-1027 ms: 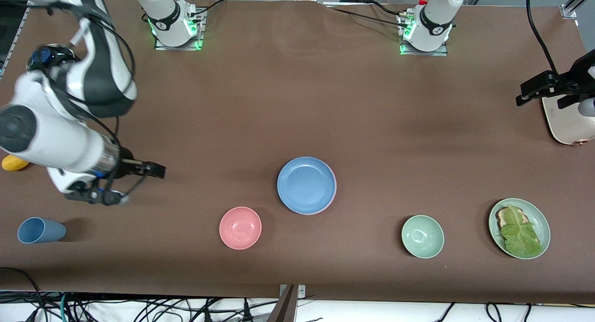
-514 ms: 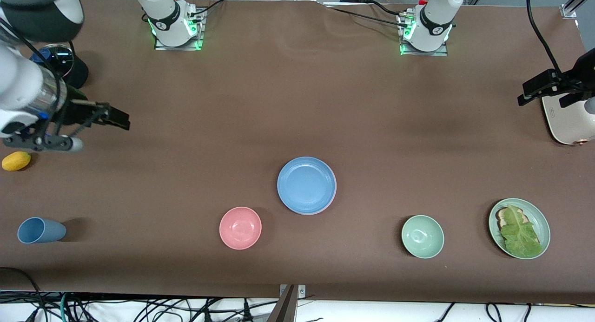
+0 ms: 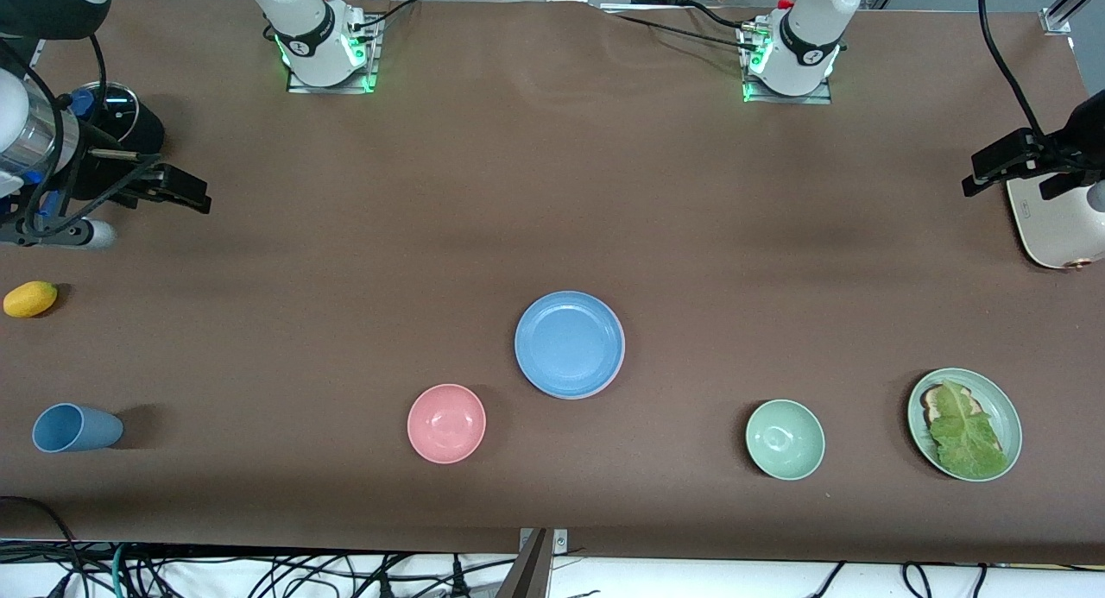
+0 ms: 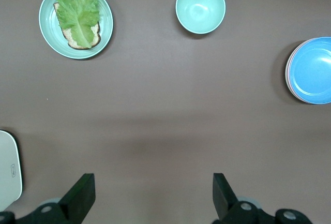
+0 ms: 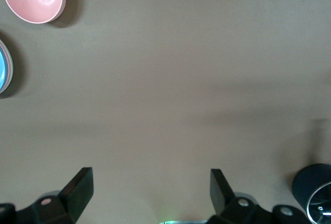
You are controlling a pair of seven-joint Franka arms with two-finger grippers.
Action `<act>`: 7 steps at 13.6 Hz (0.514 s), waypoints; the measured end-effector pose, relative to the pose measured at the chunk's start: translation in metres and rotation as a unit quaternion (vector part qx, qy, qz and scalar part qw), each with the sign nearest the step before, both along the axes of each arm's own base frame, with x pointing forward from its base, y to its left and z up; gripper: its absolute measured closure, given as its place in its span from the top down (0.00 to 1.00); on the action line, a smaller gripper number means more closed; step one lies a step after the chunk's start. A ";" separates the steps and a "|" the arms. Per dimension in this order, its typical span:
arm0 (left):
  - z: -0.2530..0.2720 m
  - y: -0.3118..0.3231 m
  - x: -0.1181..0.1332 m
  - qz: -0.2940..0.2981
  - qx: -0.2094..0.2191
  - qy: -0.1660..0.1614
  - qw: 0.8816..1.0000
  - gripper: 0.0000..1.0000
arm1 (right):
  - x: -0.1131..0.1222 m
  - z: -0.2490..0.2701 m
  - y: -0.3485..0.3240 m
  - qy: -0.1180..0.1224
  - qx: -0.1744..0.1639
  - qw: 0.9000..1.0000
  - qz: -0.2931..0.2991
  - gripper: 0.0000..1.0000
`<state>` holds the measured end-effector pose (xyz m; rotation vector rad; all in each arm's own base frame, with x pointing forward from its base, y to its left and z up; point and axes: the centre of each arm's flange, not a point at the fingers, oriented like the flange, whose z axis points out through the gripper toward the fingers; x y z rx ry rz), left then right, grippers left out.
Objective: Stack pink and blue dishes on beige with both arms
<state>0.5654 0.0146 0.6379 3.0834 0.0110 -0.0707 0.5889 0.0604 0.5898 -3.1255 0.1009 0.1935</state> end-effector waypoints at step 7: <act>0.000 0.001 0.000 0.000 0.000 0.000 1.000 1.00 | 0.001 0.001 -0.004 -0.002 0.002 1.000 0.020 1.00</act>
